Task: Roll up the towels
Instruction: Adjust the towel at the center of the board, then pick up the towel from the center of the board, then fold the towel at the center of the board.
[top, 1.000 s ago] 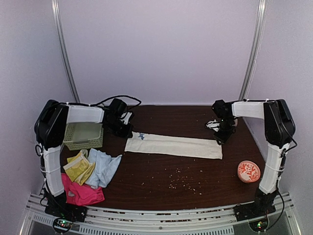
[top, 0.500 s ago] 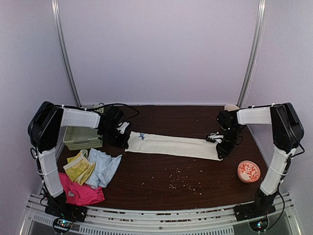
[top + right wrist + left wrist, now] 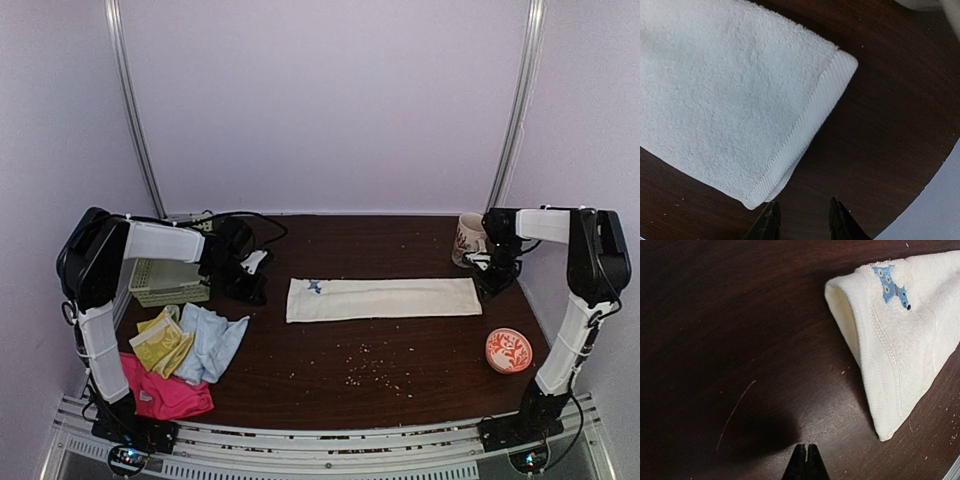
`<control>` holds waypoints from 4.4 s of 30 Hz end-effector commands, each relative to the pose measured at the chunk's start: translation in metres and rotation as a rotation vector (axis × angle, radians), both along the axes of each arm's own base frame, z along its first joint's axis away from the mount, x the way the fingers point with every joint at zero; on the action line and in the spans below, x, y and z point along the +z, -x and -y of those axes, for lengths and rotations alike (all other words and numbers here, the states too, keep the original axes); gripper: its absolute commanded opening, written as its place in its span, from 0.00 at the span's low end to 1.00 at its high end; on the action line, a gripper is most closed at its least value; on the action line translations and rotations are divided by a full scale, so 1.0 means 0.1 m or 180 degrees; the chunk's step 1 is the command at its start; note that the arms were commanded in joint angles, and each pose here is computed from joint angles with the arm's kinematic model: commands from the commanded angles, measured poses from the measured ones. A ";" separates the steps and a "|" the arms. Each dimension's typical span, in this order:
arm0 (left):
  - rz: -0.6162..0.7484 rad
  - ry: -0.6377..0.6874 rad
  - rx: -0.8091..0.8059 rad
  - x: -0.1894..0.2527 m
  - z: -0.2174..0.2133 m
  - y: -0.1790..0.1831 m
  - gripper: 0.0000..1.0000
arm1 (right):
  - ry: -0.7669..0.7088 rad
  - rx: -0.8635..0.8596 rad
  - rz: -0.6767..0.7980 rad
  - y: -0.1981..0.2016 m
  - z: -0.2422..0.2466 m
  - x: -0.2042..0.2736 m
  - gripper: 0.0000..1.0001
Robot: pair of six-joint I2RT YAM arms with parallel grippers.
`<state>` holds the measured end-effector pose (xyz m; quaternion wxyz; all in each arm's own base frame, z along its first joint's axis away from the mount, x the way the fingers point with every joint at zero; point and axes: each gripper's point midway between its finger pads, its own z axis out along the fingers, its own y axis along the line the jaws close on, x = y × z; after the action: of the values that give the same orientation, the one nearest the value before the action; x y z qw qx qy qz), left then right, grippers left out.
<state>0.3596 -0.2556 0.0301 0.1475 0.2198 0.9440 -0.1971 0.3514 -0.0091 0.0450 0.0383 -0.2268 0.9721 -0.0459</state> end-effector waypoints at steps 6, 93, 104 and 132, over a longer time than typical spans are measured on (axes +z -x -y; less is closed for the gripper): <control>0.0164 0.0239 -0.0095 0.23 0.17 -0.09 0.00 | -0.0524 -0.0500 0.0280 -0.22 -0.06 0.06 0.39; -0.0184 0.0493 -0.0204 -0.08 0.48 0.12 0.00 | -0.2742 0.0678 -0.0408 -0.25 -3.39 0.67 0.00; -0.0210 0.0711 -0.0235 -0.06 0.72 0.15 0.00 | -0.2738 0.0627 -0.0317 -0.31 -3.85 0.60 0.00; -0.0325 0.0874 -0.0188 -0.24 0.83 0.21 0.00 | -0.2788 0.0671 -0.0474 -0.31 -4.27 0.22 0.00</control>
<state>0.3445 -0.3388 0.0196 0.1344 0.2163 0.9044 -0.3422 0.3721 0.4058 0.0573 0.0418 -0.2887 0.8800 0.3748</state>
